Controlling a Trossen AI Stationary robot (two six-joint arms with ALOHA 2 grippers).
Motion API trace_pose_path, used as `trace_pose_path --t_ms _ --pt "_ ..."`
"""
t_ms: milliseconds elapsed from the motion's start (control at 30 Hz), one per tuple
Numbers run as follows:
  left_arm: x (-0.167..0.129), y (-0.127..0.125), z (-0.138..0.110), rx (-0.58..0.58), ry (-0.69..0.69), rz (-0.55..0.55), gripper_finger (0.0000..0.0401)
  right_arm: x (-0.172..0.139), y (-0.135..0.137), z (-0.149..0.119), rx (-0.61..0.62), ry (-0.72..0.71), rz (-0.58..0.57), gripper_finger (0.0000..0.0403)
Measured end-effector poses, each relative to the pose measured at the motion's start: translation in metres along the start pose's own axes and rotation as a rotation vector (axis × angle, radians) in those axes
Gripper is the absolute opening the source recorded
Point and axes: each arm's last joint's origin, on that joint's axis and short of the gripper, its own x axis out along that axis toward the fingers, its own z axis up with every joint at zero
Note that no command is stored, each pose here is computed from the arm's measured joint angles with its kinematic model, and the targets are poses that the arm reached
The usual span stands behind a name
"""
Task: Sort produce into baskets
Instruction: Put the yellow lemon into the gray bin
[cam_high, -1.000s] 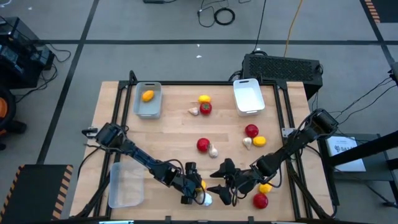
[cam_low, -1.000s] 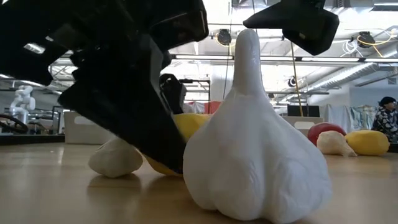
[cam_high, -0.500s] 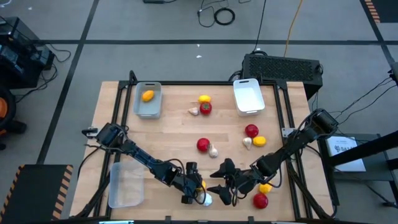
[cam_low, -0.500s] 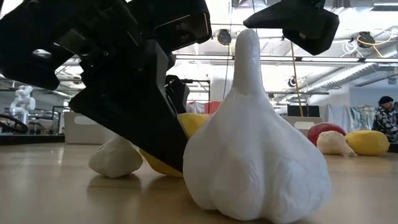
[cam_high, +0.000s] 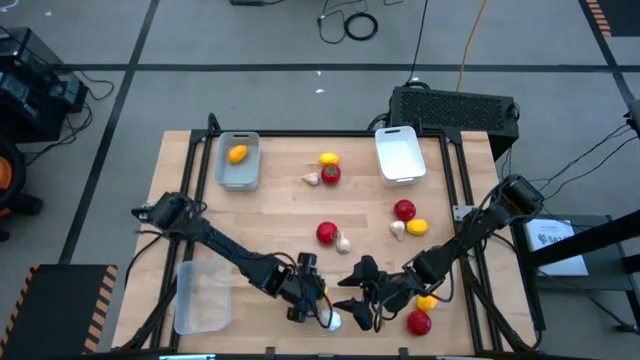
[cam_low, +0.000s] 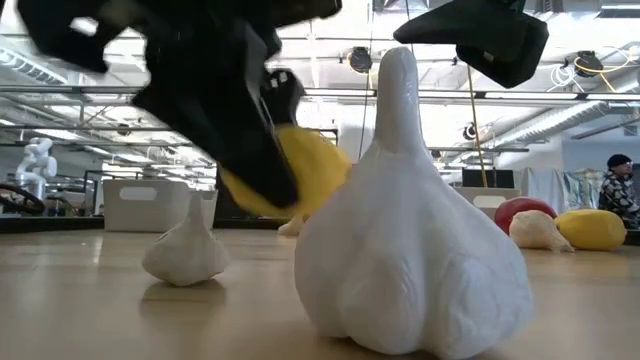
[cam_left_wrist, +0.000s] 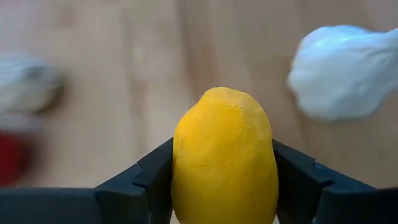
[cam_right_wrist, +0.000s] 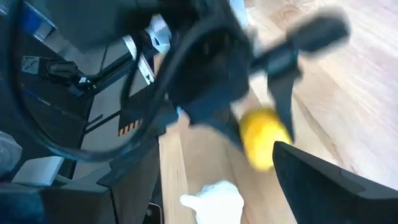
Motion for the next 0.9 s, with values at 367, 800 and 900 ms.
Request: trace_pose_path --t_ms 367,800,900 --pt "-0.13 0.06 -0.016 0.027 0.202 0.256 0.0208 -0.005 0.006 -0.008 0.016 0.016 0.017 0.0302" --pt "-0.24 0.171 -0.104 -0.468 0.099 0.53 0.0208 -0.005 0.007 -0.009 0.024 0.012 0.014 0.0302" --pt "-0.24 0.188 -0.127 -0.596 0.099 0.604 0.0208 -0.005 0.007 -0.009 0.023 0.012 0.014 0.0302"
